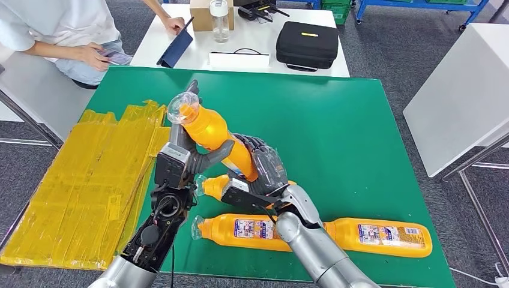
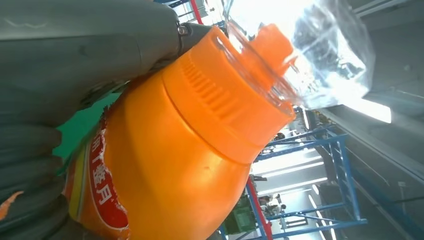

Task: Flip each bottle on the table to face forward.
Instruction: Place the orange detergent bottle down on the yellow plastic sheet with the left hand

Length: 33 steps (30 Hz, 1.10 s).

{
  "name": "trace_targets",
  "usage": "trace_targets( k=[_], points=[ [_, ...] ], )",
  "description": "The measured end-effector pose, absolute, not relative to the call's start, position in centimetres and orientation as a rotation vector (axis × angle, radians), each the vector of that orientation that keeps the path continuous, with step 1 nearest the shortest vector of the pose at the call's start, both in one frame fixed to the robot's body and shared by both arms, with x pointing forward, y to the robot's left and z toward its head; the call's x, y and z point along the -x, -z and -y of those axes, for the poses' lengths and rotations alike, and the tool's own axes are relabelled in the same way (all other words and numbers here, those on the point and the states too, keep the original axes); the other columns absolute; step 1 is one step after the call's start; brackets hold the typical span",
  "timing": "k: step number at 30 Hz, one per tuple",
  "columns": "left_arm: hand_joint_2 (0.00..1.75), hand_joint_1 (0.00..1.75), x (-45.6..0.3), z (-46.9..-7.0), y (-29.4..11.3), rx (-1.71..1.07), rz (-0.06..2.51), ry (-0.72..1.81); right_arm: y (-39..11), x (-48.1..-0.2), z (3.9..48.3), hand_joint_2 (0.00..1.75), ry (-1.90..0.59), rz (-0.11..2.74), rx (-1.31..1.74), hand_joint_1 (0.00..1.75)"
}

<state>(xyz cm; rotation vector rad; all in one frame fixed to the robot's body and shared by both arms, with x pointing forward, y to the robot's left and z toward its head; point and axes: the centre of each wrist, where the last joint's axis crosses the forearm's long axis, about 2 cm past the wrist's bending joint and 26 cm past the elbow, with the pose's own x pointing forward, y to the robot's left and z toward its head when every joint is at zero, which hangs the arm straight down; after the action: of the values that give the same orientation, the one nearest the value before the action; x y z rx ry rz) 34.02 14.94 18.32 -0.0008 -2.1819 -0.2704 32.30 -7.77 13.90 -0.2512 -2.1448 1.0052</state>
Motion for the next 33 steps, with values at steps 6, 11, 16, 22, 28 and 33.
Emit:
trace_targets(
  k=[6, 11, 16, 22, 28, 33],
  points=[
    [1.75, 1.75, -34.03, -14.95, -18.0, 0.008, 2.179, 0.234, -13.92, -32.29, 7.86, 1.75, -1.016, 2.145, 0.272, 1.75],
    [1.75, 1.75, -34.04, -14.92, -17.79, 0.026, 2.183, 0.196, -13.95, -32.33, 7.95, 1.75, -1.007, 2.157, 0.293, 1.75],
    [1.75, 1.75, -34.11, -15.03, -17.76, 0.041, 2.176, 0.172, -14.1, -32.42, 8.07, 1.75, -1.001, 2.174, 0.316, 1.75],
    [1.75, 1.75, -34.18, -15.12, -17.79, 0.065, 2.169, 0.157, -14.25, -32.48, 8.18, 1.75, -1.003, 2.184, 0.331, 1.75],
    [1.75, 1.75, -34.33, -15.16, -17.93, 0.13, 2.156, 0.137, -14.22, -32.28, 8.34, 1.75, -0.979, 2.211, 0.372, 0.06],
    [1.75, 1.75, -34.92, -15.68, -18.49, 0.101, 2.157, 0.103, -14.56, -31.55, 8.45, 1.75, -0.86, 2.269, 0.339, 0.0]
  ],
)
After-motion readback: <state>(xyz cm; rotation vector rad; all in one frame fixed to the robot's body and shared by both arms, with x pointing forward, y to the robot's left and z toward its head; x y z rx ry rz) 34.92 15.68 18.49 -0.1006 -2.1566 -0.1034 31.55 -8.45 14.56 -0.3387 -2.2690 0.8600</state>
